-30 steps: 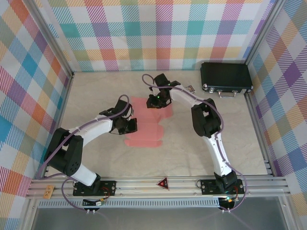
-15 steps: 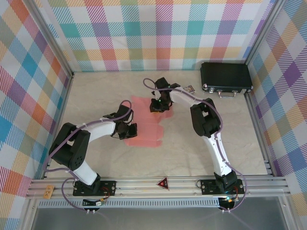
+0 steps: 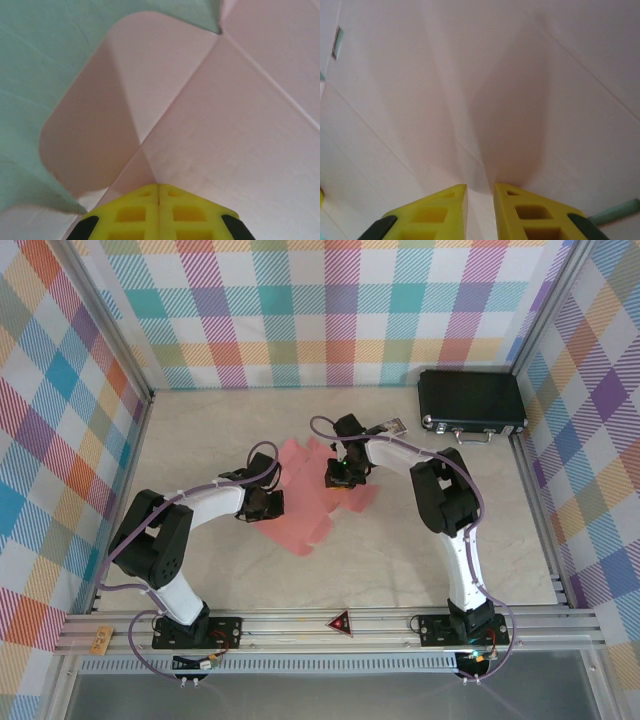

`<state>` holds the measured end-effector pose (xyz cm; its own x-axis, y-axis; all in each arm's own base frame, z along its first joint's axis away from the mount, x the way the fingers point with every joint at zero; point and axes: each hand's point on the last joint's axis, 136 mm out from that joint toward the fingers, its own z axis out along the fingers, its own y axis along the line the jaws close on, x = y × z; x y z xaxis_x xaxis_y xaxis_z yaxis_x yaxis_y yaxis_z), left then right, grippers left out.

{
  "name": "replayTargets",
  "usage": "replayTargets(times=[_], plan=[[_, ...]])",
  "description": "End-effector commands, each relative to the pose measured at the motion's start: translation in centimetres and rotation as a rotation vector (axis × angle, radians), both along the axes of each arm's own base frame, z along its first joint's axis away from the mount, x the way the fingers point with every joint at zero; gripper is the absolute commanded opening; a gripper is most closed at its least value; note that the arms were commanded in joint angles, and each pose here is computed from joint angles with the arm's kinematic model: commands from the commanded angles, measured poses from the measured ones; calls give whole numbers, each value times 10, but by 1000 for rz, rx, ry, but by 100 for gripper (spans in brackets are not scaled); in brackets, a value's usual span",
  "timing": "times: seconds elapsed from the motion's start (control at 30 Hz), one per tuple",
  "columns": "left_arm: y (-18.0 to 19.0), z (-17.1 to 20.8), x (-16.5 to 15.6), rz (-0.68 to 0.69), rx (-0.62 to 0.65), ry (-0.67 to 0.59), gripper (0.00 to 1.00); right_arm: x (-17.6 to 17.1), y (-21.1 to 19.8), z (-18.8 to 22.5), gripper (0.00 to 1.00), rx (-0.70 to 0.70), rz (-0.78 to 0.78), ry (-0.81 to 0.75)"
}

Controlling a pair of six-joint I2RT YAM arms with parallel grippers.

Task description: Fold the paper box

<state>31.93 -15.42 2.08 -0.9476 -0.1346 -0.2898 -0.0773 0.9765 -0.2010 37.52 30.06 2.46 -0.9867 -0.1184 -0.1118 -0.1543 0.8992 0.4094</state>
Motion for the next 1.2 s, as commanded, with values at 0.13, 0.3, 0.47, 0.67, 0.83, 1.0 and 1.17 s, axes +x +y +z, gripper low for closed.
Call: replayTargets(times=[0.13, 0.3, 0.47, 0.67, 0.83, 1.0, 1.17], plan=[[17, -9, 0, -28, 118, 52, 0, -28, 7, 17, 26, 36, 15, 36], [8, 19, 9, -65, 76, -7, 1, -5, 6, 61, 29, 54, 42, -112], [-8, 37, 9, -97, -18, -35, 0, 16, -2, 83, 37, 74, 90, -204], [-33, 41, 11, -104, -178, -55, 0, 51, -30, 78, 43, 46, 110, -243], [-40, 28, 17, -76, -210, -36, 0, 81, -57, 59, 47, -51, 136, -274], [-30, 6, 15, -22, -150, 13, 0, 89, -67, 41, 60, -23, 189, -221], [-15, -11, 5, 22, -81, 60, 0, 86, -68, 27, 62, -11, 238, -172]])
